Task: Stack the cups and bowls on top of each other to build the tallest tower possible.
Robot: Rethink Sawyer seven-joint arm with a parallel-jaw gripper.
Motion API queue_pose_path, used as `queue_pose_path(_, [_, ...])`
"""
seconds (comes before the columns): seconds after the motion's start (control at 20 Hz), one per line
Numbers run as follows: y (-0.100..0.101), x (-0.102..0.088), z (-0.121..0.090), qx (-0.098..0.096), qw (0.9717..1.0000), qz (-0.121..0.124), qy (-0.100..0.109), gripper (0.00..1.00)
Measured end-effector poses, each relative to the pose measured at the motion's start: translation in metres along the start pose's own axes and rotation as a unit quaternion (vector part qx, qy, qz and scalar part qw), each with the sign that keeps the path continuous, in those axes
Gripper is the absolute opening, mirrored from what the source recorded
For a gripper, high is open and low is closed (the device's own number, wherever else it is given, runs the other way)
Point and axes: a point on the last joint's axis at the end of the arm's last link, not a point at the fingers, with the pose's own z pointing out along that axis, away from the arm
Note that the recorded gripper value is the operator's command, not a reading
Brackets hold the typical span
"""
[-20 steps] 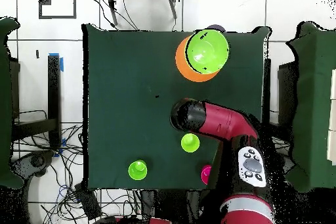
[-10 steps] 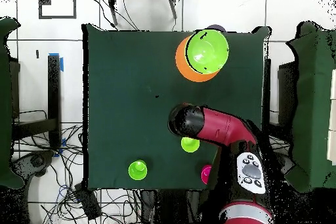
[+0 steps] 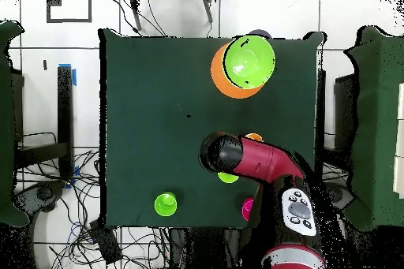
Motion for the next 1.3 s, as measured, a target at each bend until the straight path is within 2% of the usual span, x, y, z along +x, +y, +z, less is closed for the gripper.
queue_pose_path(0.4, [-0.007, 0.013, 0.010, 0.009, 0.9999, -0.001, 0.015, 1.00])
queue_pose_path(1.15, [-0.006, 0.019, 0.048, -0.003, 1.0000, -0.006, -0.003, 1.00])
queue_pose_path(1.3, [-0.007, 0.022, 0.055, -0.001, 1.0000, -0.006, -0.001, 1.00])
